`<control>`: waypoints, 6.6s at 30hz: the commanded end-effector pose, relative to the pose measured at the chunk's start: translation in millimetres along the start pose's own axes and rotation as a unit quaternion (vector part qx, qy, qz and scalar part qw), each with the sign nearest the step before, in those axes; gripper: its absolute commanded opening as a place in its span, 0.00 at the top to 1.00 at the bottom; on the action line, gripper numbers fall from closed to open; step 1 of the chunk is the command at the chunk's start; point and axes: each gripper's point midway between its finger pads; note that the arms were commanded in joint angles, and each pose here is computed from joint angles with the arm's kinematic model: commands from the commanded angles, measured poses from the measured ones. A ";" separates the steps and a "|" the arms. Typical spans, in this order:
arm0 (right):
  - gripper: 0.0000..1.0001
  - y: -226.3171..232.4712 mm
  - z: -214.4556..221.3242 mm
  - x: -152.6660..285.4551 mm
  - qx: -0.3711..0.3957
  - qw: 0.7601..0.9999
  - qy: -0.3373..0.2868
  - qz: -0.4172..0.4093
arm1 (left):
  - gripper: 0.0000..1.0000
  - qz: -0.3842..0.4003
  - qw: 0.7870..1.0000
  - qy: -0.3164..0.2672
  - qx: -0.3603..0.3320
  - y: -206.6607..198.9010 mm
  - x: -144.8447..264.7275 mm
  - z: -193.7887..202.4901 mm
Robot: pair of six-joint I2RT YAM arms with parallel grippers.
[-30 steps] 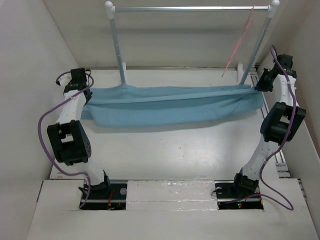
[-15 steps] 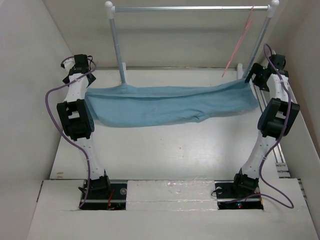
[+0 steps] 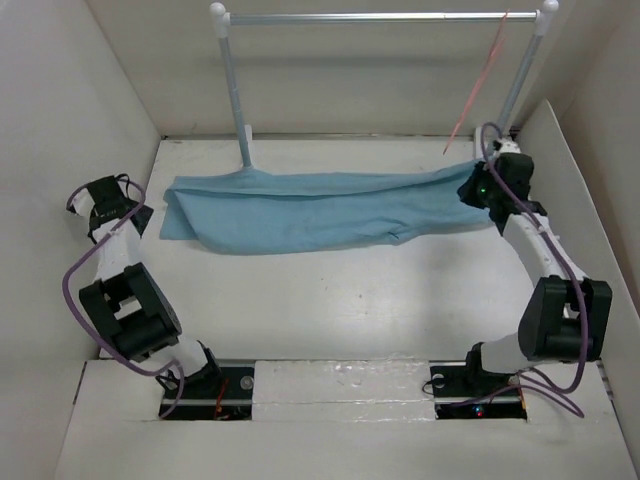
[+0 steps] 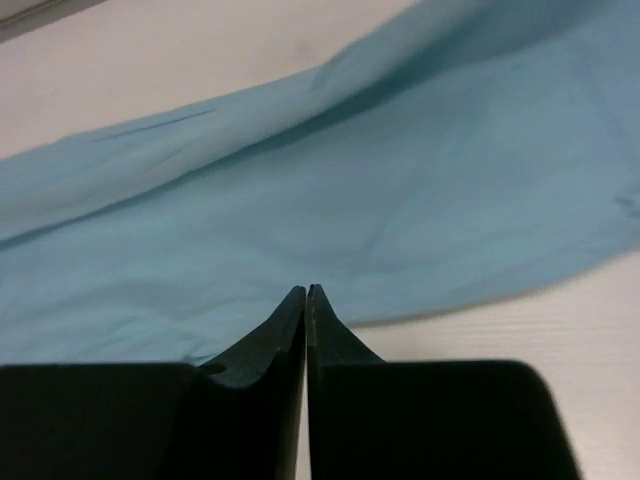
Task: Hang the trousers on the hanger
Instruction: Fold the trousers at the center of the board.
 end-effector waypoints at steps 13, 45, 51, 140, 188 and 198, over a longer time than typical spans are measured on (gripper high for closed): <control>0.55 210.7 118.0 58.6 0.234 0.926 0.068 -0.287 | 0.16 0.211 0.969 0.102 0.081 -106.5 -40.8 19.4; 0.55 269.4 193.6 79.9 0.340 0.843 0.134 -0.394 | 1.00 0.053 0.999 -0.005 -0.001 -93.3 37.1 -61.1; 0.55 262.3 188.0 63.6 0.328 0.847 0.132 -0.398 | 1.00 0.006 0.996 -0.064 -0.065 -88.6 68.9 -88.0; 0.82 221.8 160.0 47.2 0.224 0.894 0.140 -0.361 | 0.97 0.084 0.984 0.155 -0.005 -101.1 -166.4 48.5; 0.55 202.9 130.9 48.9 0.224 0.898 0.097 -0.365 | 0.28 -0.152 0.987 0.018 -0.038 41.8 -26.2 8.0; 0.23 81.1 75.4 22.0 -0.069 0.967 0.056 -0.237 | 0.28 -0.087 0.996 0.024 -0.009 46.0 9.7 25.1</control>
Point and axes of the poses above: each gripper's point midway between its finger pads, its own x axis back along the fingers, its own y axis along the line the jaws close on, z = x × y, and after that the axes turned 8 degrees about x, right-handed
